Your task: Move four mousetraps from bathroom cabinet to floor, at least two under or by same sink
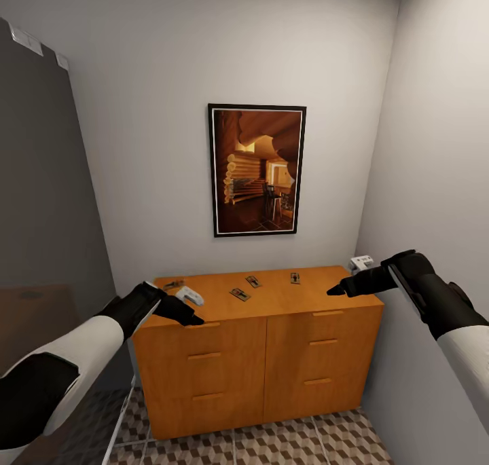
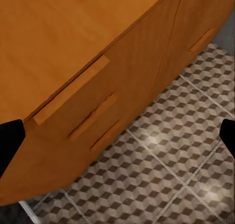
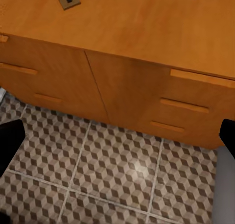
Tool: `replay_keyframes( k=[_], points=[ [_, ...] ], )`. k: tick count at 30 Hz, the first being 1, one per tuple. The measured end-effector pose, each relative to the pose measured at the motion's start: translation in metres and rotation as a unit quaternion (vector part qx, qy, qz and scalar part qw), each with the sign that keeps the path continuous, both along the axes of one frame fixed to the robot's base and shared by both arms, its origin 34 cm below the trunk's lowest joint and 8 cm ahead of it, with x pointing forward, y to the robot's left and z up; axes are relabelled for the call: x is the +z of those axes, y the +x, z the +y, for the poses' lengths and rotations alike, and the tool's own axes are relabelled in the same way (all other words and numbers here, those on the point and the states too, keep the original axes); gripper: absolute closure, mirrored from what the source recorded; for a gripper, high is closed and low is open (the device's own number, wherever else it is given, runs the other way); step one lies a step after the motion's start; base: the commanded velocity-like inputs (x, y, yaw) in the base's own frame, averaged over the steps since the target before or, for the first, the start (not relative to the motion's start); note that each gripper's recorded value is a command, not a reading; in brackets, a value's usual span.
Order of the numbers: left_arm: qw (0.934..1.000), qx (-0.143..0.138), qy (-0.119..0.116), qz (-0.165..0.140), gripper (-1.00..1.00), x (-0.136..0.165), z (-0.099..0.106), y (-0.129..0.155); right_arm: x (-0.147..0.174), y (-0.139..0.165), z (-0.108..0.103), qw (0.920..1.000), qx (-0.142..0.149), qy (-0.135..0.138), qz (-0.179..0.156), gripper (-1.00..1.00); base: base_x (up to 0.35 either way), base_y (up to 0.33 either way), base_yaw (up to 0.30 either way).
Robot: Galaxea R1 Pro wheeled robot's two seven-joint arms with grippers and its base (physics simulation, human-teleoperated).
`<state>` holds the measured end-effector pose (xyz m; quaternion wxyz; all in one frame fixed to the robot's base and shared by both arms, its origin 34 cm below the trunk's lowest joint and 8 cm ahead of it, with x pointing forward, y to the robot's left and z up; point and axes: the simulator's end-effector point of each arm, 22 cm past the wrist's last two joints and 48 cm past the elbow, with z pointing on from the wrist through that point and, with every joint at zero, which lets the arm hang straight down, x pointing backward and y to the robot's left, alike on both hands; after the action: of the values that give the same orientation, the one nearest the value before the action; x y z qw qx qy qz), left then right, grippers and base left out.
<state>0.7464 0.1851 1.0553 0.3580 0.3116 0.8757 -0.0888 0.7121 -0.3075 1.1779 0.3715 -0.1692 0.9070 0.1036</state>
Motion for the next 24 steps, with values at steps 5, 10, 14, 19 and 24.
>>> replay_keyframes(
  k=[5,10,14,19,24],
  points=[
    [0.9982,-0.049,-0.018,0.029,-1.0,-0.007,-0.014,-0.019,-0.001,-0.001,0.003,1.0,0.005,0.002,0.002,-1.0,0.0,0.0,0.0],
    [0.9949,-0.08,-0.037,0.048,-1.0,-0.007,-0.025,-0.032,-0.001,-0.002,0.004,1.0,0.006,0.002,0.003,-1.0,0.0,0.0,0.0],
    [0.9936,-0.092,-0.044,0.049,-1.0,0.002,-0.028,-0.033,-0.001,-0.002,0.004,1.0,0.007,0.003,0.003,-1.0,0.0,0.0,0.0],
    [0.9915,-0.105,-0.058,0.05,-1.0,0.023,-0.019,-0.031,-0.002,-0.002,0.005,1.0,0.008,0.002,0.004,-1.0,0.0,0.0,0.0],
    [0.9871,-0.125,-0.077,0.063,-1.0,0.033,-0.011,-0.04,-0.005,-0.004,0.01,0.9998,0.017,0.0,0.008,-1.0,0.0,0.0,0.0]
  ],
)
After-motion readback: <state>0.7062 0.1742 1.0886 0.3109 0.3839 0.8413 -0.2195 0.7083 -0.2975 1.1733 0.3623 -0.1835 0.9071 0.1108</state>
